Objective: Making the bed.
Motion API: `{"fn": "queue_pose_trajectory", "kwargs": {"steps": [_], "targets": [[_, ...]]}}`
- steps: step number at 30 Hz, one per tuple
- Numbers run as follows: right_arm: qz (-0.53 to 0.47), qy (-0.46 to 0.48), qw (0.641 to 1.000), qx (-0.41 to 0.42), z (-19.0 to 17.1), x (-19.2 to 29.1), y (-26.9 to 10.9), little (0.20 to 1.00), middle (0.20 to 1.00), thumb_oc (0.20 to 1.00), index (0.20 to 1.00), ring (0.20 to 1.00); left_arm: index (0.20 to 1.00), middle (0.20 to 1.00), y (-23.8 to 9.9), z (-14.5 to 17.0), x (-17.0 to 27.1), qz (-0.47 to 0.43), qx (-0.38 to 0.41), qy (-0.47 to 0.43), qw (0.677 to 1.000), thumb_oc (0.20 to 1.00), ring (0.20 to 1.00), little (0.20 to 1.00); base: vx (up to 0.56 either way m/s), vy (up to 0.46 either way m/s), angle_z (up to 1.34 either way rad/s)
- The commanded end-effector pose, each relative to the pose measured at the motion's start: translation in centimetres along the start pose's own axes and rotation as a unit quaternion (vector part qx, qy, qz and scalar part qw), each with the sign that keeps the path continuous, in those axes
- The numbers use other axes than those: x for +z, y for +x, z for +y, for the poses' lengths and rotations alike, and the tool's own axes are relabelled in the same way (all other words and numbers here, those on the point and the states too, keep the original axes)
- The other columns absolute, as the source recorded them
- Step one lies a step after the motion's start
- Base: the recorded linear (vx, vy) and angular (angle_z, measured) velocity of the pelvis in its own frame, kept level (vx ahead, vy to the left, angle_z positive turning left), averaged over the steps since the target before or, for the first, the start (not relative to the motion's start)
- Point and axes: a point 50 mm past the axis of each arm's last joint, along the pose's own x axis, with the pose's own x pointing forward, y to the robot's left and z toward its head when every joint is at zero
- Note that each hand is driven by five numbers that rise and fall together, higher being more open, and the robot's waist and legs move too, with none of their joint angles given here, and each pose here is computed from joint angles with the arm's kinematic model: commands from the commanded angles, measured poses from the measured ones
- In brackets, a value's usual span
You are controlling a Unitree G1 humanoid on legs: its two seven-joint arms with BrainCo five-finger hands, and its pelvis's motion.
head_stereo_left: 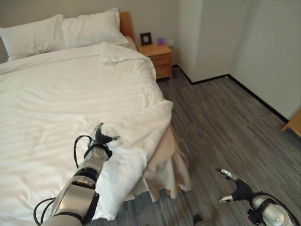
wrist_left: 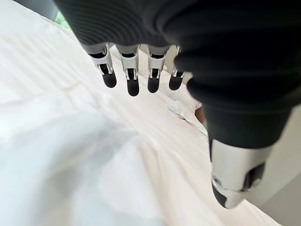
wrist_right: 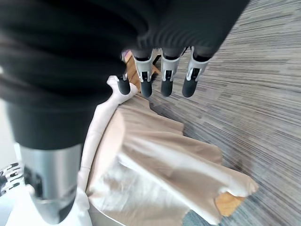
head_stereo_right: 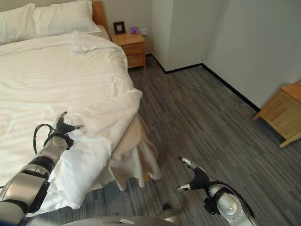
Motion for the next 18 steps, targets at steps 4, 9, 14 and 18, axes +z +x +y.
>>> {"fn": "queue_pose_trajectory", "kwargs": {"steps": [4,9,14,18], "targets": [[-0.081,-0.031,0.996,-0.03,-1.9,2.8,1.0,1.0,1.0,1.0,1.0,1.0,1.0,1.0,1.5,4.7,0.5,-0.002,0.083,0.048,0.995,1.0,1.0,1.0,0.02,0.006,0.08],[-0.094,-0.048,0.994,-0.028,-2.6,3.4,2.0,1.0,1.0,1.0,1.0,1.0,1.0,1.0,2.7,7.0,4.5,-0.052,0.112,0.054,0.991,1.0,1.0,1.0,-0.17,0.001,0.0],[-0.099,-0.054,0.993,-0.038,-2.8,3.8,3.4,1.0,1.0,1.0,1.0,1.0,1.0,1.0,3.3,9.9,8.0,-0.094,0.152,0.05,0.983,1.0,1.0,1.0,-0.12,0.006,-0.01],[-0.096,-0.085,0.991,-0.044,-2.8,4.1,5.0,1.0,1.0,1.0,1.0,1.0,0.2,0.2,3.4,10.6,12.2,-0.147,0.154,0.039,0.976,0.2,0.2,0.2,-0.05,0.015,-0.01]]}}
